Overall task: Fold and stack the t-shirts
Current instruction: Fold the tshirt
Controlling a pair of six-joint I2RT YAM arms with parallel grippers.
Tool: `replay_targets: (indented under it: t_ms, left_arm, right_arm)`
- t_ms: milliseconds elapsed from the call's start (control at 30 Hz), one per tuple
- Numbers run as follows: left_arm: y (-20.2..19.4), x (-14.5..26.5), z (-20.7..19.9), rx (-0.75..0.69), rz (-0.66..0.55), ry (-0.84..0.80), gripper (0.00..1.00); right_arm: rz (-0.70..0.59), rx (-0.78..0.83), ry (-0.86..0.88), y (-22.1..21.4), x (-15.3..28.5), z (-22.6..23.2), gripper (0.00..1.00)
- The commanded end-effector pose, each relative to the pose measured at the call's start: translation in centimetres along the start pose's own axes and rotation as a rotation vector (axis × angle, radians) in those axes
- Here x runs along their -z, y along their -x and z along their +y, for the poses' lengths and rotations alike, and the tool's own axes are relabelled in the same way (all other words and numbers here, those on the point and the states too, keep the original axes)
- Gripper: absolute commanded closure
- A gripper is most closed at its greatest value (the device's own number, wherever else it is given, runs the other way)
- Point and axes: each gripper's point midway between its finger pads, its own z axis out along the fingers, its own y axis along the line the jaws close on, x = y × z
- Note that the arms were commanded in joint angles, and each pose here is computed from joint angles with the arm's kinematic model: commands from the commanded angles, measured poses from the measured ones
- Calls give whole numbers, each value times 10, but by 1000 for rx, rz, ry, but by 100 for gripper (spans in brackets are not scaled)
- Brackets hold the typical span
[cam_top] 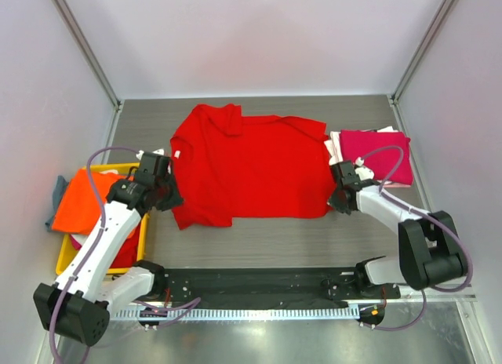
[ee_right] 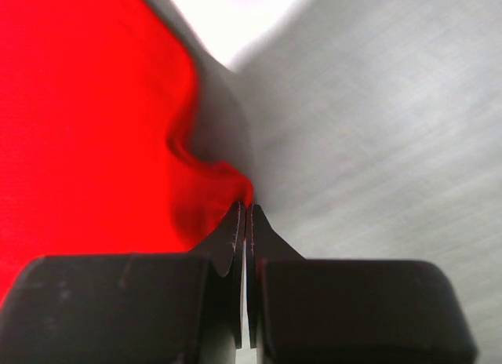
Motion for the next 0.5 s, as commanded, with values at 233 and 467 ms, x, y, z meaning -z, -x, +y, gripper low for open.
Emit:
replay_targets:
  t_ms: [233,467]
  left_arm:
    - [34,11,-5,58,-124,-35,100]
    - [52,14,-10,36,-171,-38,100]
  right_arm:
    - [-49,-29,62,20,4,20,99]
    - [-81,-34,62,29,19,14,99]
